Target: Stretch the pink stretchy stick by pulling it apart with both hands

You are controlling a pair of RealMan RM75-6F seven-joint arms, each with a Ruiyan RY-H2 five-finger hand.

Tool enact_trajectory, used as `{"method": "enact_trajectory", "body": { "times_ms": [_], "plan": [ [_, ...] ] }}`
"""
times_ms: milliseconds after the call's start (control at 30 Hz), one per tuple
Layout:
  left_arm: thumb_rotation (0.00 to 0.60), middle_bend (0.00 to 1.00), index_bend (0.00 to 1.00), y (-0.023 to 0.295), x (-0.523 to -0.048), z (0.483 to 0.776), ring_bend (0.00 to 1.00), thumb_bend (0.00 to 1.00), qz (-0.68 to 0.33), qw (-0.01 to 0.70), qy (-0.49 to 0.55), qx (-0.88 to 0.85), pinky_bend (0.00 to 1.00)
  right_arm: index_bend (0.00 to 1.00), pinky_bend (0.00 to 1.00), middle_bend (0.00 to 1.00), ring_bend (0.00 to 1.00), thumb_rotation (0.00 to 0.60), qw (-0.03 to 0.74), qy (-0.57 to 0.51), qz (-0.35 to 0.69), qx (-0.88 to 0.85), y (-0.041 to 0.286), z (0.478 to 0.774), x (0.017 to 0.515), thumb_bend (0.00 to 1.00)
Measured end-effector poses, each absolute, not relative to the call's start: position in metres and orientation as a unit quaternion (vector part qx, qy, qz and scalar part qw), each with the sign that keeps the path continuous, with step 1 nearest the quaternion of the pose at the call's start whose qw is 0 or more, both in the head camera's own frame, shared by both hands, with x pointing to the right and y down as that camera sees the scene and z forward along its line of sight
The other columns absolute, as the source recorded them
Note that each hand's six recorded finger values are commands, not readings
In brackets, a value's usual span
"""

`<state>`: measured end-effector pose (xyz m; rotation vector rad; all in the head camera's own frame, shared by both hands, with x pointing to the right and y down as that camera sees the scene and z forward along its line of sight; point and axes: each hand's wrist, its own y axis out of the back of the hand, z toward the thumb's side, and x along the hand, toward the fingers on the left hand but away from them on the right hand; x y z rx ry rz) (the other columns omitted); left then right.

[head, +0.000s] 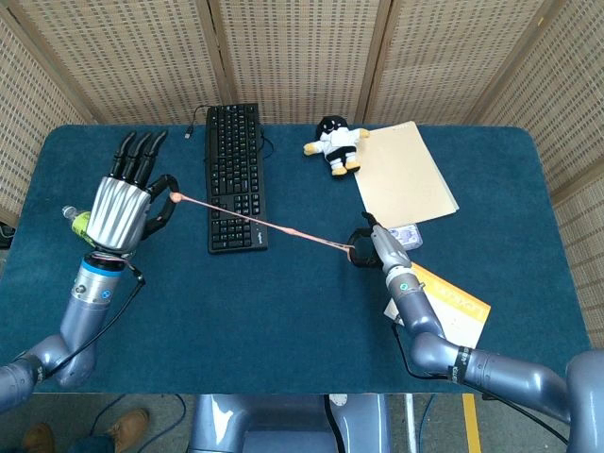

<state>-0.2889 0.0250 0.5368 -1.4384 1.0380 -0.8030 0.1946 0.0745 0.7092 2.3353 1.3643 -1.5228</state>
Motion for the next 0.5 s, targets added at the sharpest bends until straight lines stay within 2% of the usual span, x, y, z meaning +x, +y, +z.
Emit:
{"method": "enact_trajectory", "body": {
  "times_ms": [233, 500],
  "plan": [
    [0.6, 0.0, 0.81, 0.011, -0.338, 0.52, 0.0, 0.53, -0.371, 0.565, 0.457, -0.578, 0.0, 0.77, 0.0, 0.09, 0.0, 0.6, 0.012, 0.453, -0.497, 0.74, 0.07, 0.701, 0.22, 0.69],
    [0.6, 0.0, 0.81, 0.01, -0.372, 0.524, 0.0, 0.53, -0.394, 0.555, 0.462, -0.569, 0.0, 0.77, 0.0, 0.09, 0.0, 0.6, 0.005, 0.468, -0.503, 0.727, 0.066, 0.686, 0.253, 0.69]
  ]
}}
